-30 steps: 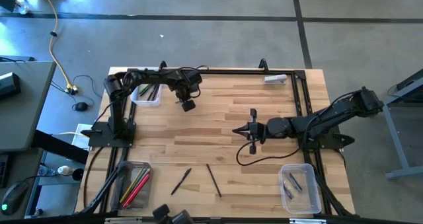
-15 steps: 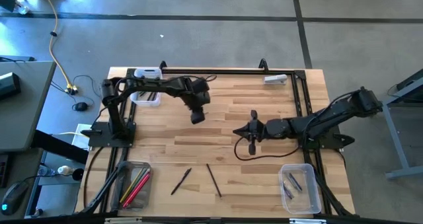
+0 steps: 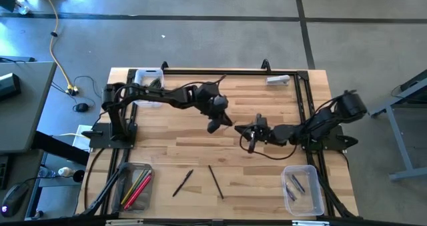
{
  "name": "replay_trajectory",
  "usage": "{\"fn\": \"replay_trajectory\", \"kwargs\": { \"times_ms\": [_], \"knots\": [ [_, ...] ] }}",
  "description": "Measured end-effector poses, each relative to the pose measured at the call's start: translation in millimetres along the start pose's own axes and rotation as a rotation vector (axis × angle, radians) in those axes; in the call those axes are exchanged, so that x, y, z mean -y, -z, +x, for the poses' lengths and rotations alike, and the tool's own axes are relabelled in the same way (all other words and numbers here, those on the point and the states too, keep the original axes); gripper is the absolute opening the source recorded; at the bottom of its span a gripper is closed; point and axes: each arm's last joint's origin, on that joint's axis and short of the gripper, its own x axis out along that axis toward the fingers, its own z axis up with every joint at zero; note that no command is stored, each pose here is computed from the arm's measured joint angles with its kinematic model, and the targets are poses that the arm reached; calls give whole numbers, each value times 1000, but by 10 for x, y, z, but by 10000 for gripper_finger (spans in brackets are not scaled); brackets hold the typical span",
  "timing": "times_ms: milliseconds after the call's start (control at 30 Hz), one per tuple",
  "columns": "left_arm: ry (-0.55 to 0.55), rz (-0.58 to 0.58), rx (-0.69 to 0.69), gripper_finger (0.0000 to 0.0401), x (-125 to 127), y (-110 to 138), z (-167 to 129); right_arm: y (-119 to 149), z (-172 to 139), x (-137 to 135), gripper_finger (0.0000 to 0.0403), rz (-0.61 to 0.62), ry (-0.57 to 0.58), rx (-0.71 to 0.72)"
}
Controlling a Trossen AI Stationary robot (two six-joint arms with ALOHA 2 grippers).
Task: Sort crayons/erasers/pens/pencils in bins
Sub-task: Put the gray crayon into the bottom transparent bin
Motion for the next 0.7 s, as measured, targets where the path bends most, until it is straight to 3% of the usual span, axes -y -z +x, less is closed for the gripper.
{"fn": "replay_trajectory", "kwargs": {
  "times_ms": [233,367,700],
  "knots": [
    [96,28,168,5,107,-191,8,-196,-92,-97,107,16,65,120],
    [117,38,197,5,130,-226,2,-285,-155,-156,150,-3,52,149],
    [136,65,225,5,194,-254,22,-338,-245,-203,177,-19,161,181]
  ]
}}
